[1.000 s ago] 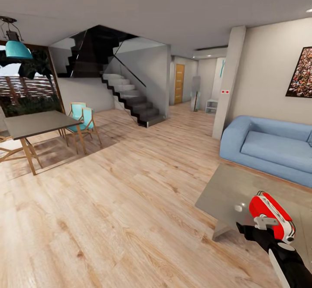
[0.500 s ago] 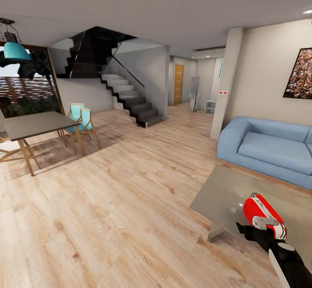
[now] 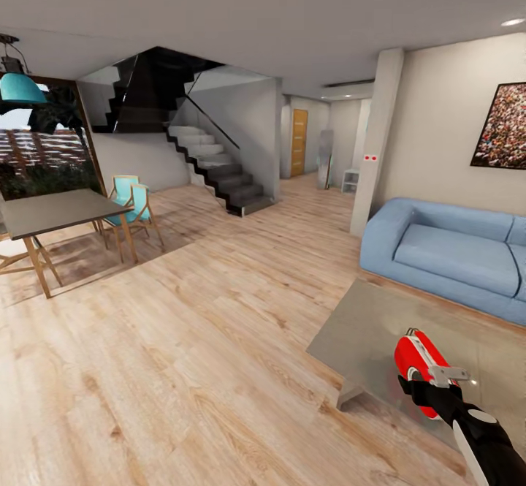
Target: Turn on the radio receiver that's on the table in the living room.
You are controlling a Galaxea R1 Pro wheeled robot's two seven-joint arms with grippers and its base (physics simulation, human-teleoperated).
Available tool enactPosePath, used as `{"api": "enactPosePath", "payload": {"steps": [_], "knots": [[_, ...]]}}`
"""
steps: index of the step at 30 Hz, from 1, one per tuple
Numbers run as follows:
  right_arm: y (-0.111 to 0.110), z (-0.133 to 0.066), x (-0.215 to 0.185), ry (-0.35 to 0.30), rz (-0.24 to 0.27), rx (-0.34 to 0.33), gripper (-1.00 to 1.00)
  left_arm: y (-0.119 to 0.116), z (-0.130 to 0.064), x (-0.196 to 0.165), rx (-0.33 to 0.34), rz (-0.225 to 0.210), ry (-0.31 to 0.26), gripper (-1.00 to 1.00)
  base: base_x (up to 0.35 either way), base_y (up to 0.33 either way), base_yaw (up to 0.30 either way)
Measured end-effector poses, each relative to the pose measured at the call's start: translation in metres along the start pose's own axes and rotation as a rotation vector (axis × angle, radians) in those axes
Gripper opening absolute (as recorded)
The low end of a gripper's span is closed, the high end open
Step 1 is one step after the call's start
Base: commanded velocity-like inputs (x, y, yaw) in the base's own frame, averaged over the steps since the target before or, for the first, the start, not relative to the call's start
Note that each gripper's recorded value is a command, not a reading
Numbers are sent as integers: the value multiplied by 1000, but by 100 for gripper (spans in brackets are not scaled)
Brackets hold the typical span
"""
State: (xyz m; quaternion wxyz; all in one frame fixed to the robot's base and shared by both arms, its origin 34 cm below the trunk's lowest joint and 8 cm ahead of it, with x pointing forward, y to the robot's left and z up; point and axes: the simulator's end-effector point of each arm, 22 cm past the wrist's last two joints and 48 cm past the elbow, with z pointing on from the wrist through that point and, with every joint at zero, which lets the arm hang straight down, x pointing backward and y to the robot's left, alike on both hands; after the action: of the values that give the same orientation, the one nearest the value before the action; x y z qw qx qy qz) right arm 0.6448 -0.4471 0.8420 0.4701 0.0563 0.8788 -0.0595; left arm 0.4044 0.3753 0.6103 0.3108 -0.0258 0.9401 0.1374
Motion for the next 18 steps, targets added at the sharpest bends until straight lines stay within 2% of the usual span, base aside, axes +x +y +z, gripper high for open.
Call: {"api": "enactPosePath", "payload": {"steps": [13,18], "knots": [[-1,-11,-12,-2,-1,0,100,4,-13,-7,0,-2,-1,100,0,-2,0],[-1,-15,-23,-34,-7,0,100,6,-18,-9,0,-1,0,100,0,-98,0]]}}
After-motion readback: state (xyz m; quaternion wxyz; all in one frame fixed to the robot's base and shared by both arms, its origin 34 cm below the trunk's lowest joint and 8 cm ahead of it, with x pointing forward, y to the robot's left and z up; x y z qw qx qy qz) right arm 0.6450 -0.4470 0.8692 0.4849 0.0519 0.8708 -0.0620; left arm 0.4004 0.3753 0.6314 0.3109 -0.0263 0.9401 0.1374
